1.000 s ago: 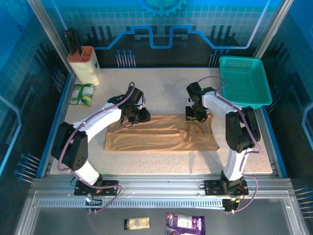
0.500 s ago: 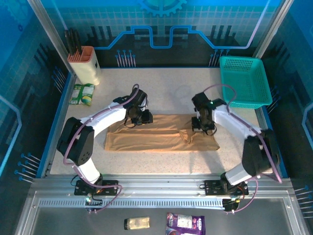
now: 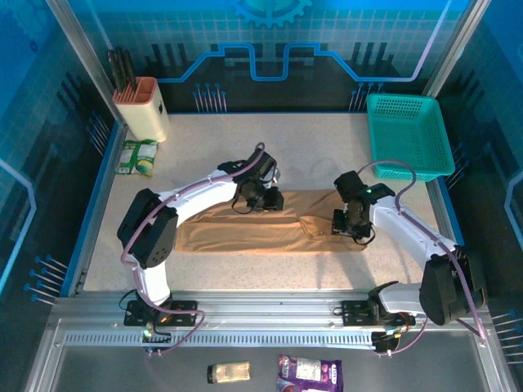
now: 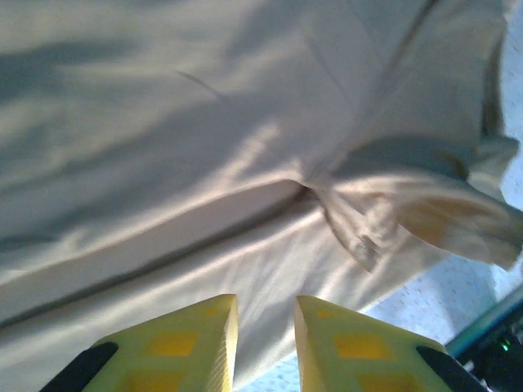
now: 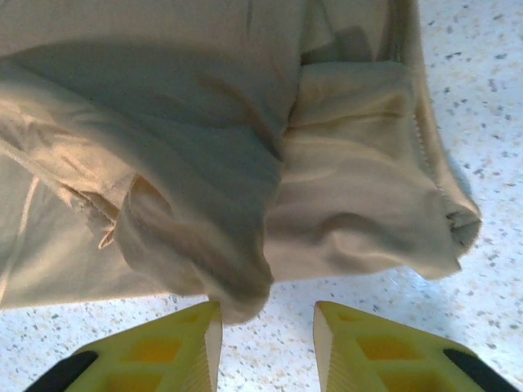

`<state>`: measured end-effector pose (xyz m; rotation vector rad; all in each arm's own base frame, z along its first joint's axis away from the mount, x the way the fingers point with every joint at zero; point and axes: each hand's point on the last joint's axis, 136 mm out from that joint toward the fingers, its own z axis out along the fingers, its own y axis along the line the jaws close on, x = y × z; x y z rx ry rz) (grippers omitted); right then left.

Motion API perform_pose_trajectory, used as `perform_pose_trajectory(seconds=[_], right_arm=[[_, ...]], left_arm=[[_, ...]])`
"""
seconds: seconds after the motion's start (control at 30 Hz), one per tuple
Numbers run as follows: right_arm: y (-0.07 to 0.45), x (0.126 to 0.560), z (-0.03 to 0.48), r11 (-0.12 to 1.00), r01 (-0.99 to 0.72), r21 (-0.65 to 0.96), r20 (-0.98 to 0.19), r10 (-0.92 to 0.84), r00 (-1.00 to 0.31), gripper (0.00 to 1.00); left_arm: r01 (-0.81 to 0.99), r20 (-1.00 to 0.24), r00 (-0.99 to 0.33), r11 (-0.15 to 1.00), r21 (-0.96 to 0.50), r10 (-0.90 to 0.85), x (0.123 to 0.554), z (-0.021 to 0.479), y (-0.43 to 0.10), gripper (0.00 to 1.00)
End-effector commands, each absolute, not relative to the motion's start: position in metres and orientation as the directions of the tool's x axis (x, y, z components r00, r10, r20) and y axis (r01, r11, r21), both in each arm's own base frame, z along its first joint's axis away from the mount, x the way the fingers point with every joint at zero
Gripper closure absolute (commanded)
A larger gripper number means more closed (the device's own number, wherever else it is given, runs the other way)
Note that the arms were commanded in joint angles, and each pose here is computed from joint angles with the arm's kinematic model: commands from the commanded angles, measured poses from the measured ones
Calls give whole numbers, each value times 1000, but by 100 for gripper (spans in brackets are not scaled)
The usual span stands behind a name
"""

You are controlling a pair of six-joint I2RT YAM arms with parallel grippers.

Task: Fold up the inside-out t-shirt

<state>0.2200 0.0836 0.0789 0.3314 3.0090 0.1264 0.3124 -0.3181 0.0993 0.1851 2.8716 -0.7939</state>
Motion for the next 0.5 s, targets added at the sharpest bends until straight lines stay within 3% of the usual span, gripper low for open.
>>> perform_pose_trajectory(seconds=[0.0,0.1,0.2,0.27,0.47], right_arm=[[91,225,63,959,235,157,-78,249,-965,60],[92,228,54,947,251,199,-72,269,-960,64],[90,232,49,936,265,233,-80,290,-954,87],[89,234,48,932,266,247,-81,293,-953,97],[87,235,51,931,250,265,-84,281,-956,100]], left_arm=[[172,-127,-984,817,-550,122,294,96,-352,74],[172,-95,-985,805,-567,144,282,88,-375,73],[172,-68,-985,816,-552,161,273,77,-390,71],[164,-49,-985,829,-534,163,268,70,-396,69],[125,-14,-990,845,-520,137,261,55,-409,68]])
